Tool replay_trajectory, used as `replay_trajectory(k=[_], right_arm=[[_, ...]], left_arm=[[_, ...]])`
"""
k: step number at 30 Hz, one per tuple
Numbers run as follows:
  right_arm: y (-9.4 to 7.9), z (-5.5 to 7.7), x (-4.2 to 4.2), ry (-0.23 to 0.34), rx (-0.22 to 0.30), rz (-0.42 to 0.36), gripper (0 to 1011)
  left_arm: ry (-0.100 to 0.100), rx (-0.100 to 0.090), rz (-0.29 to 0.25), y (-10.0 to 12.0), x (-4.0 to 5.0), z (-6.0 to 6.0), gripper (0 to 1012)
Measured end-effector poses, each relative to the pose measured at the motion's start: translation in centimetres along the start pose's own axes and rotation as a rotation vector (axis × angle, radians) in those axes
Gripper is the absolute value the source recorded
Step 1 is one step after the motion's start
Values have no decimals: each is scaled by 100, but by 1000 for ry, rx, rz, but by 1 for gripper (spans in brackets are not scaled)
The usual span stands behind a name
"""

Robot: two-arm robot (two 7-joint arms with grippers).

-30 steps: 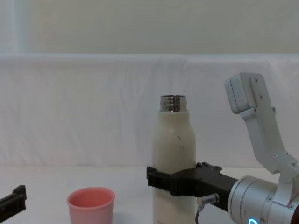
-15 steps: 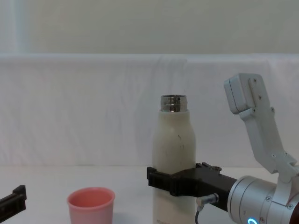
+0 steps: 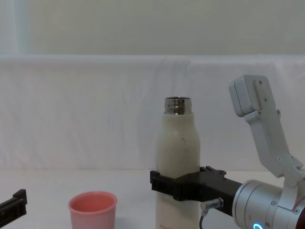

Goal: Grasp the thermos with one hand and pour water into the cup lid.

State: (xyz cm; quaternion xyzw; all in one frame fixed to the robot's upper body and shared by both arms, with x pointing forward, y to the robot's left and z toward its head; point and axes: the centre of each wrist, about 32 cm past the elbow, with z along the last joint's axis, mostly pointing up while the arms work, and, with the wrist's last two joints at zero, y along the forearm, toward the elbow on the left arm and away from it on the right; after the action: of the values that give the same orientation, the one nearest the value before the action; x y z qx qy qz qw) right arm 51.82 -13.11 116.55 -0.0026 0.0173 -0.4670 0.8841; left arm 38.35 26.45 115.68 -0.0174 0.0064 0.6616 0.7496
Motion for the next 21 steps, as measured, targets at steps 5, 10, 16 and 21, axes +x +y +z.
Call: replay_trajectory(k=[5,10,16,21], right_arm=[[-1,-1,0,0,0,0,958],[-49,12,1,-9,5,0,957],[-115,60,3,-26,18,-1,958],[-192,122,3,-60,30,-6,958]], left_arm=[[0,0,0,0,0,0,1001],[0,0,0,0,0,0,1001],[0,0,0,0,0,0,1001],[0,0,0,0,0,0,1001]])
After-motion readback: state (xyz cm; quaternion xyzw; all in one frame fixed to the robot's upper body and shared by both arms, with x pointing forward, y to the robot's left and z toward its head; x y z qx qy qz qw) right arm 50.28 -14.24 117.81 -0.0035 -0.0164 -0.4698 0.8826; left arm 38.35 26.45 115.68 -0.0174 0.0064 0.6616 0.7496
